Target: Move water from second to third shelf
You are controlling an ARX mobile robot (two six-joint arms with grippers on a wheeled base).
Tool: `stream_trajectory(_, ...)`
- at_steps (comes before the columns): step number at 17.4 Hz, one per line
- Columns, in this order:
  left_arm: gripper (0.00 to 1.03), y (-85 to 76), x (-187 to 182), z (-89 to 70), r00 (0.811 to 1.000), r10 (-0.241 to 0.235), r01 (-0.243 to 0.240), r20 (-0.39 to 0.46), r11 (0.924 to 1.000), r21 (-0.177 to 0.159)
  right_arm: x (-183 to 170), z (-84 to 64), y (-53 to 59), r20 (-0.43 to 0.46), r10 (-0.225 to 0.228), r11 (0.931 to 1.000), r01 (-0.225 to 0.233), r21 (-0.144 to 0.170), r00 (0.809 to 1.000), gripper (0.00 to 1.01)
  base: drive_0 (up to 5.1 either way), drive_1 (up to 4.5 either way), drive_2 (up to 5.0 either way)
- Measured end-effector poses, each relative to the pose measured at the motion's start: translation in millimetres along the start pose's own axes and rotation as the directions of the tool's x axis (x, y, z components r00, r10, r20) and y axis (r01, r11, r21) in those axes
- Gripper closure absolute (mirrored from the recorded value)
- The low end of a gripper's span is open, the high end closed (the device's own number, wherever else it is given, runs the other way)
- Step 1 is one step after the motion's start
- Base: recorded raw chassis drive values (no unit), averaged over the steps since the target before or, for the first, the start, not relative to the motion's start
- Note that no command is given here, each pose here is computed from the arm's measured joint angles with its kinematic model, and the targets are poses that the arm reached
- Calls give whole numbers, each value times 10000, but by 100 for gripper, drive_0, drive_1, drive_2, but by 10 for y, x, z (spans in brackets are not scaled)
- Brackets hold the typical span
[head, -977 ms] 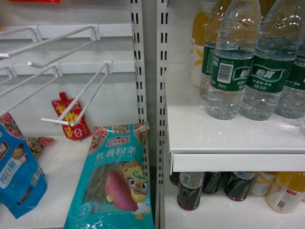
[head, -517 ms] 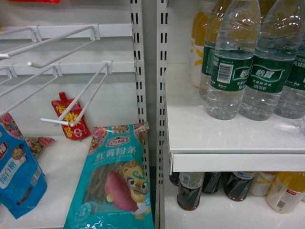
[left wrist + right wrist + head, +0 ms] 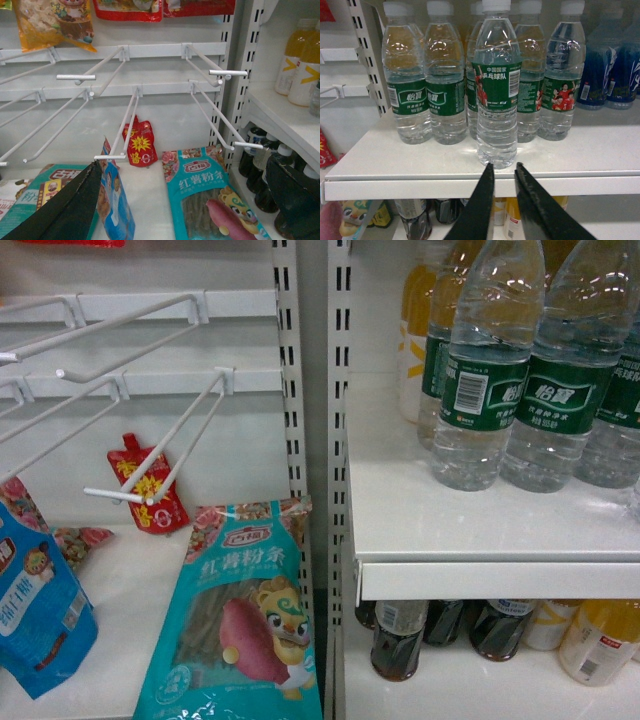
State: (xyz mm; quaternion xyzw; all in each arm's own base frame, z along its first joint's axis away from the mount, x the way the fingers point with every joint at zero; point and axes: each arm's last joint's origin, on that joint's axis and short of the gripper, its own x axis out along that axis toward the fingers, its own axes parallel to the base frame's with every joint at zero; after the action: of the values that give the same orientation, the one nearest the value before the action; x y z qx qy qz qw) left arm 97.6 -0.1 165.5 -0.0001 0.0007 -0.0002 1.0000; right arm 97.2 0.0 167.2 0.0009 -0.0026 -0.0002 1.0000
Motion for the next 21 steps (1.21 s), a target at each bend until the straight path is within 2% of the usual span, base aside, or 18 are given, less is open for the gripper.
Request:
stream_trajectory(4, 5, 0, 0, 0, 10000, 0, 0, 0, 10000, 0, 0, 0, 0, 0, 0, 10000, 0, 4, 10000, 51, 0, 0, 0)
stream_trajectory(8, 5, 0, 0, 0, 10000, 0, 0, 0, 10000, 0, 0, 0, 0, 4, 0, 10000, 0, 4, 10000, 2, 0, 0, 0)
stream_trajectory(21, 5, 0, 0, 1, 10000, 0, 0, 15, 10000, 0, 0, 3, 0, 27, 0, 10000, 0, 4, 10000, 3, 0, 0, 0)
